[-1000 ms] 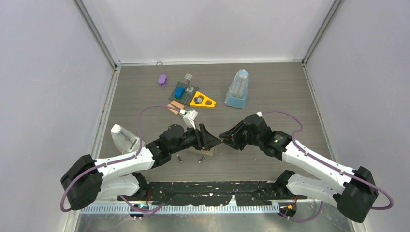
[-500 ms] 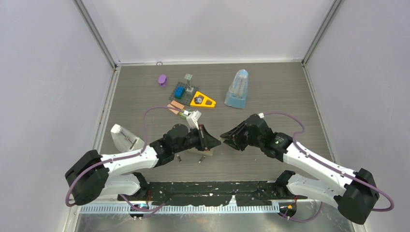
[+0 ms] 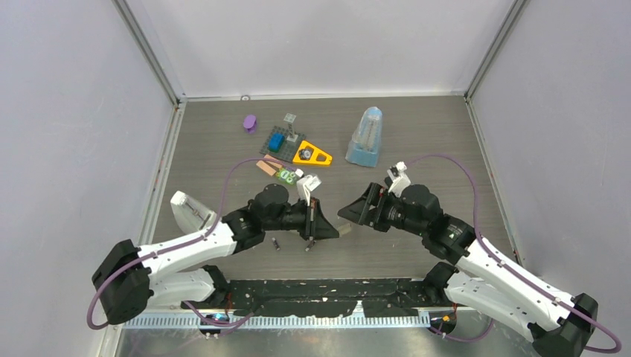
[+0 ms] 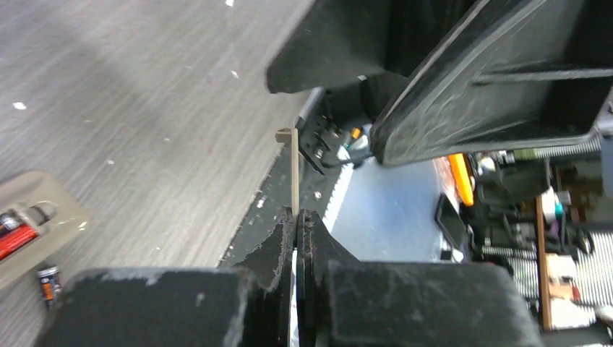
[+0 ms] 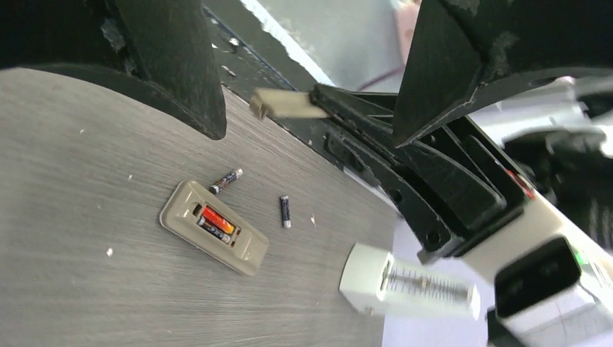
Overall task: Load the batteries into the remote control
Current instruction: Load the battery cover into the remote control.
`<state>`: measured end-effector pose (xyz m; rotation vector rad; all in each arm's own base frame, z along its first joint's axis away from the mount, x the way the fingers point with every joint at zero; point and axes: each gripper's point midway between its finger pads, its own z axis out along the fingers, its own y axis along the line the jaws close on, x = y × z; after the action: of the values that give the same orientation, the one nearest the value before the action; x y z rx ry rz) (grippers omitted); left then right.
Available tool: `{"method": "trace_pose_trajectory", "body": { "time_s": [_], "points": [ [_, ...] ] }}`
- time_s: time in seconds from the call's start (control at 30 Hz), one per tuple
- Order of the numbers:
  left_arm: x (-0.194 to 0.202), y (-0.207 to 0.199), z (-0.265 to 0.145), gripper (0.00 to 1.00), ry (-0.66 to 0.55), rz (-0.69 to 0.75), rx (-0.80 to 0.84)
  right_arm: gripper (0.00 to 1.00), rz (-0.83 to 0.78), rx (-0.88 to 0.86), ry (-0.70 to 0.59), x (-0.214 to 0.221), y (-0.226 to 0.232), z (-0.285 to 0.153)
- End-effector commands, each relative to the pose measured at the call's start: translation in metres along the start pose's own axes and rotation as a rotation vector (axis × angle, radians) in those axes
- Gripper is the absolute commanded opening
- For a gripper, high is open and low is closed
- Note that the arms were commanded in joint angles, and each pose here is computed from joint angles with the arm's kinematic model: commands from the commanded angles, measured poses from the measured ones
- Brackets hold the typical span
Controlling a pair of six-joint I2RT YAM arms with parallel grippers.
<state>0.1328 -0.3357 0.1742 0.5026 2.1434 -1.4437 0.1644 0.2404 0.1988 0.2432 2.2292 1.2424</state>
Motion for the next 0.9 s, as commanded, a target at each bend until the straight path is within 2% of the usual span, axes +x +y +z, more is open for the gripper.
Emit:
{"method": "trace_pose_trajectory", "body": {
  "time_s": [0.0,0.13,0.23,0.3,0.43,0.6,0.67,0.87],
  "points": [
    [0.008,-0.046,-0.024,0.0,0.145,0.101,0.182,0.9,-0.48,-0.211,0.1,0.01,0.035,-0.019],
    [0.009,-0.061,-0.036,0.0,0.18,0.135,0.243,0.87,-0.603,-0.296,0.174,0.022,0.043,-0.03],
    [0.016,-0.069,-0.046,0.0,0.235,0.145,0.309,0.79,-0.644,-0.373,0.207,0.031,0.051,-0.037],
    [0.019,-0.065,-0.048,0.0,0.268,0.141,0.294,0.75,-0.652,-0.409,0.233,0.037,0.054,-0.042],
    [0.021,-0.066,-0.049,0.0,0.282,0.132,0.315,0.73,-0.646,-0.46,0.266,0.046,0.056,-0.048],
    [0.016,-0.07,-0.049,0.0,0.256,0.144,0.335,0.57,-0.612,-0.449,0.301,0.054,0.047,-0.045],
    [0.015,-0.07,-0.048,0.0,0.249,0.145,0.339,0.55,-0.595,-0.434,0.327,0.059,0.039,-0.042],
    [0.016,-0.068,-0.047,0.0,0.256,0.133,0.333,0.53,-0.575,-0.412,0.341,0.062,0.031,-0.038]
  ]
}}
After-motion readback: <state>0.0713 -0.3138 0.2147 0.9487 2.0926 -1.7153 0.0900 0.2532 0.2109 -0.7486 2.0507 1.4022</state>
